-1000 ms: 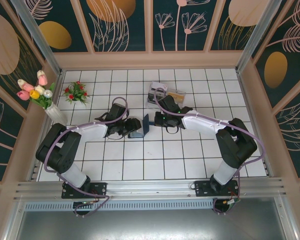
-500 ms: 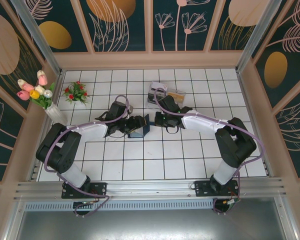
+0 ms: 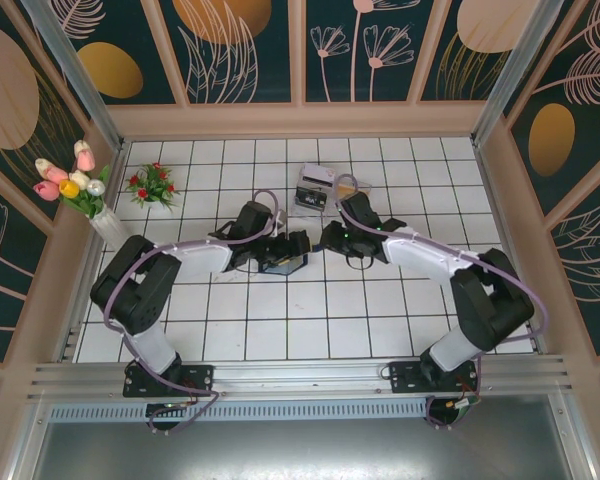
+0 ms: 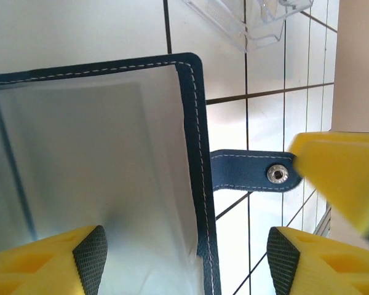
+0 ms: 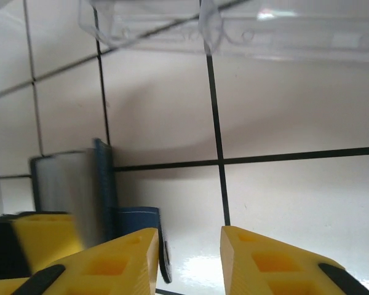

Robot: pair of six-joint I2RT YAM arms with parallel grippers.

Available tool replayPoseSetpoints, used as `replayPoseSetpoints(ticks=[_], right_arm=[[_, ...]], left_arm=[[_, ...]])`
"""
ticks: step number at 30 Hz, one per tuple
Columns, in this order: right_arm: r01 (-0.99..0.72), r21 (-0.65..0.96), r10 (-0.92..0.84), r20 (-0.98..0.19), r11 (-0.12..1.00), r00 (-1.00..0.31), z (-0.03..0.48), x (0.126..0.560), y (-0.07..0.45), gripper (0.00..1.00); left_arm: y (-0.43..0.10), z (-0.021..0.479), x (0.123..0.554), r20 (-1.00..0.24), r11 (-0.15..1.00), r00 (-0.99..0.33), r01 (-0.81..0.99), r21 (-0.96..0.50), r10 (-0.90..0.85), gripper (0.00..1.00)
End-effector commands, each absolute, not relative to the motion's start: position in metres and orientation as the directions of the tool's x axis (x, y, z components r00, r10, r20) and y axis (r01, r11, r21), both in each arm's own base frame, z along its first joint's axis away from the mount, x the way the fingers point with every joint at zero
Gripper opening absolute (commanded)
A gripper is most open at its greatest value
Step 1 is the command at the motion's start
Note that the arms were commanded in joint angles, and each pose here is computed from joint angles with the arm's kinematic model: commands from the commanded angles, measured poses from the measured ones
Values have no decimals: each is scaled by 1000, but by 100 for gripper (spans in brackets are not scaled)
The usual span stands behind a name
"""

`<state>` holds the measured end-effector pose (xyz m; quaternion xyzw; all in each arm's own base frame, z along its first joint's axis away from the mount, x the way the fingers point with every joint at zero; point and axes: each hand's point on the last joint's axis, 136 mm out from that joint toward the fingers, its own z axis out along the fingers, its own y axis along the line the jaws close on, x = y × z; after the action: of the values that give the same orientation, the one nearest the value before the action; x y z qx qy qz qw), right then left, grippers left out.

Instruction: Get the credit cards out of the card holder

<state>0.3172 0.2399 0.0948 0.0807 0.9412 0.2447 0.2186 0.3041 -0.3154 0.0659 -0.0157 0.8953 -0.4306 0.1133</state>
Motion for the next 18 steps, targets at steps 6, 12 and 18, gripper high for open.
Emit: replayPoseSetpoints(ticks=[6, 12, 18], right_arm=[[81, 582, 357, -378, 809, -854, 117, 321, 227, 39], [46, 621, 333, -356, 783, -873, 119, 321, 239, 37], [21, 649, 328, -356, 760, -875, 124, 327, 249, 32]], left_arm=[[-333, 62, 311, -212, 626, -973, 109, -772, -92, 72], [-318, 39, 309, -198, 698, -974, 66, -713, -111, 68], [-309, 20, 303, -180, 732, -977, 42, -680, -111, 61]])
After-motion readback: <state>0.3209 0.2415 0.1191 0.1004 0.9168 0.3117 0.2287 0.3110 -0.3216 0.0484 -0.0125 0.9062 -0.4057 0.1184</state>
